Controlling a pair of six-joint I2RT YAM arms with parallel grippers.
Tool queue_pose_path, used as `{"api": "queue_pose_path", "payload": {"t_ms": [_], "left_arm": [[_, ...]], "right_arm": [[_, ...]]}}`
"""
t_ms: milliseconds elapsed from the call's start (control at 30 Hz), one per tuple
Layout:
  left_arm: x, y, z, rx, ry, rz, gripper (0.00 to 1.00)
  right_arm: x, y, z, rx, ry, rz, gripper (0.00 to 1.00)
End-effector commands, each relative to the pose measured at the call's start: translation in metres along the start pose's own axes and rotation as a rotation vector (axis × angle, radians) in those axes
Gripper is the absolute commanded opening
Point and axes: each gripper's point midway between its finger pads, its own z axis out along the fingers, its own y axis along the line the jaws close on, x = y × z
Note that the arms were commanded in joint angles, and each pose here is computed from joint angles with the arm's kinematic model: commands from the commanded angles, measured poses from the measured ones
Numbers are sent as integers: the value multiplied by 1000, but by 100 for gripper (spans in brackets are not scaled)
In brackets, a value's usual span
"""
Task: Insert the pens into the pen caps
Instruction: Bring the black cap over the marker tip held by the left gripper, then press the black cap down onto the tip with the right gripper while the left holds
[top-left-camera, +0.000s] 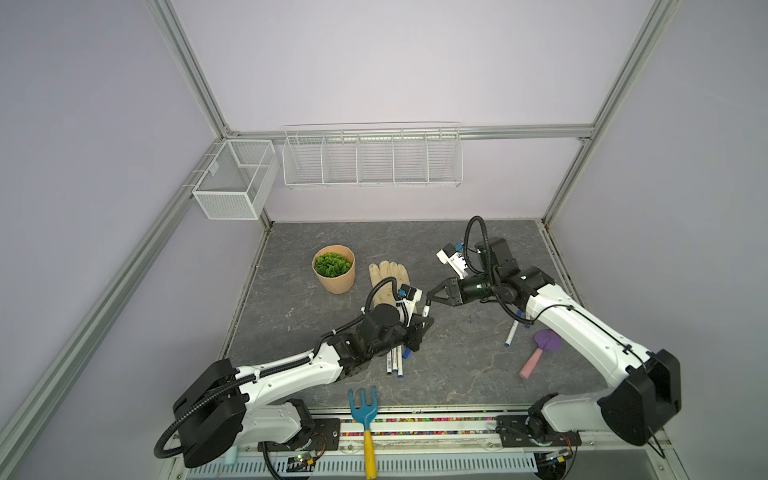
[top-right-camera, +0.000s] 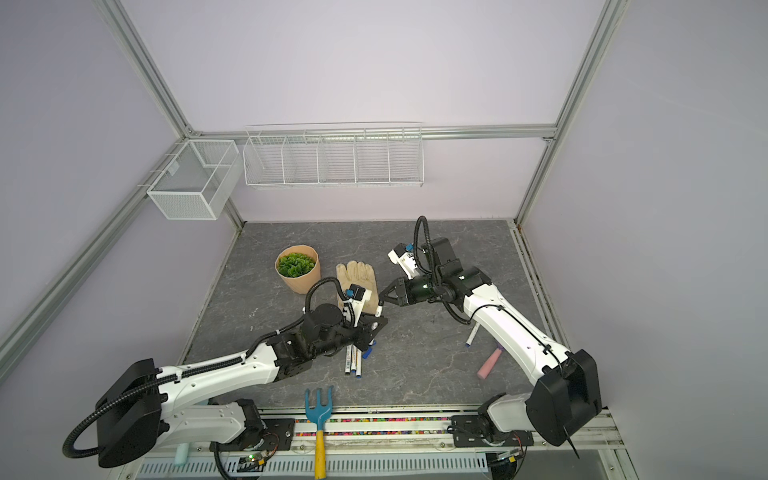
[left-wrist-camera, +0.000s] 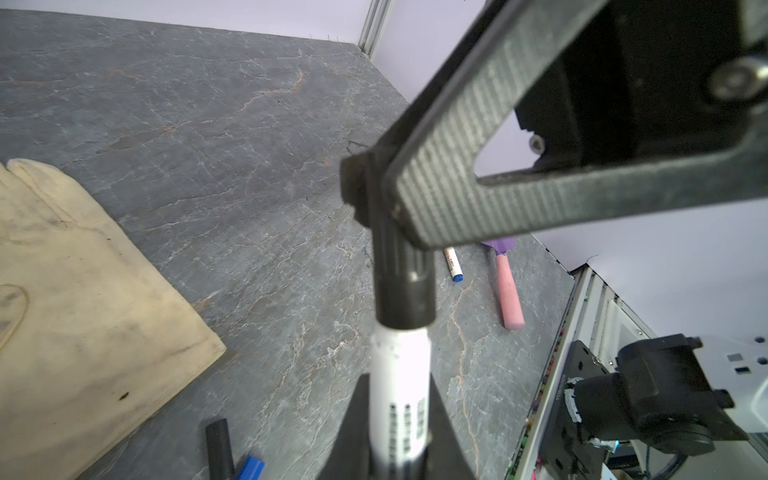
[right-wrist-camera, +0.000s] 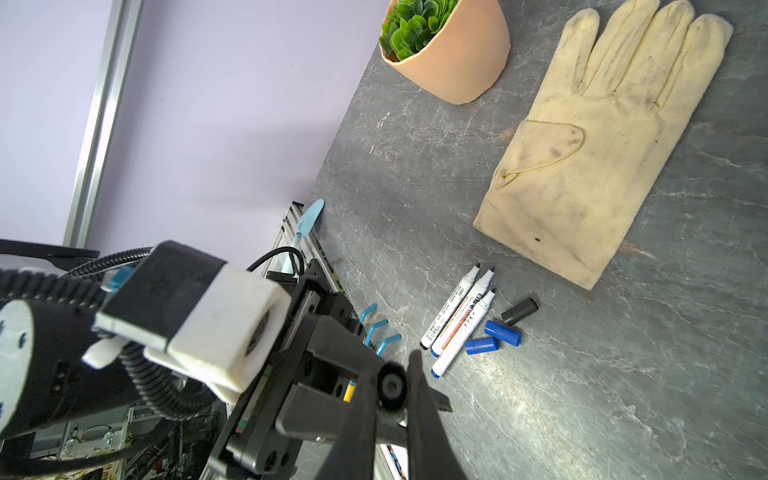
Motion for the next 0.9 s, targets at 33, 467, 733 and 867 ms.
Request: {"api": "queue_pose_path", "payload": {"t_ms": [33,467,733,867], "left_arm": [[-104,-25,-9,95,-309,-31,0],[-130,-34,-14,191,-304,-8,0],[-138,-11,-29,21,-342,51,0],[-141,-6,-33,-16,-363,61,0]], "right_arm": [[70,37,-2,-189,260,163,7],[111,17,-9,-61,327,170,7],[132,3,-3,44,400,119,7],[141,6,4,29,447,114,7]]}}
